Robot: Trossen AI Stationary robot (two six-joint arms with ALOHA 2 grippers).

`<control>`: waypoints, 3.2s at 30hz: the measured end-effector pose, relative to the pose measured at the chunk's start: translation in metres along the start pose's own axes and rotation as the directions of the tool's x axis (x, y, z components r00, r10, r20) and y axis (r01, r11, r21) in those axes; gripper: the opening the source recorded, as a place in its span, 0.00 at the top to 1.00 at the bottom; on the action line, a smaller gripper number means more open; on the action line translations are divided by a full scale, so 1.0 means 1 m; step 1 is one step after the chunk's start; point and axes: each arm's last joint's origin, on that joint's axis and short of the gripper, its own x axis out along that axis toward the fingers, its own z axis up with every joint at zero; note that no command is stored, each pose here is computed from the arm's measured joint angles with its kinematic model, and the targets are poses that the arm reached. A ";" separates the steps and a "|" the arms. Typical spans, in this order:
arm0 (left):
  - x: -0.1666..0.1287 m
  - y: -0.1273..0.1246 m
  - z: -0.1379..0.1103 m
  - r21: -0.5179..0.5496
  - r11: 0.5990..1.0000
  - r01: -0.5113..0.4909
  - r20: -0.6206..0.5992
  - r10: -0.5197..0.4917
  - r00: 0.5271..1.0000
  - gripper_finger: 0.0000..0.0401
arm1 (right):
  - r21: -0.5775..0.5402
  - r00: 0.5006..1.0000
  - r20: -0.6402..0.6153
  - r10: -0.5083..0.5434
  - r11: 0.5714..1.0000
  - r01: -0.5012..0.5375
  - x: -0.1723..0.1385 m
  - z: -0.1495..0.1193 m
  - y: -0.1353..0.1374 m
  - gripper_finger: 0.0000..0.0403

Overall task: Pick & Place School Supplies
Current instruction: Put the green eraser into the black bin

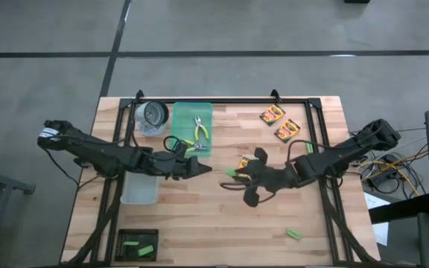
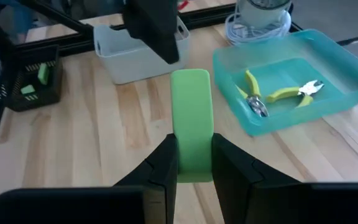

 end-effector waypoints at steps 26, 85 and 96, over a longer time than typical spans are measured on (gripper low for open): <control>0.040 0.011 -0.007 -0.023 0.998 0.060 -0.070 -0.061 0.996 0.46 | -0.109 0.992 -0.124 -0.001 0.994 -0.013 0.063 -0.014 0.024 0.81; 0.042 0.018 -0.009 0.036 0.999 0.006 -0.104 -0.002 0.995 0.79 | -0.152 0.995 -0.095 -0.019 0.988 0.005 0.065 0.000 0.020 0.80; 0.042 0.020 -0.009 0.025 1.000 -0.017 -0.111 0.019 0.994 0.86 | -0.157 0.995 -0.098 -0.021 0.988 0.006 0.065 0.000 0.020 0.80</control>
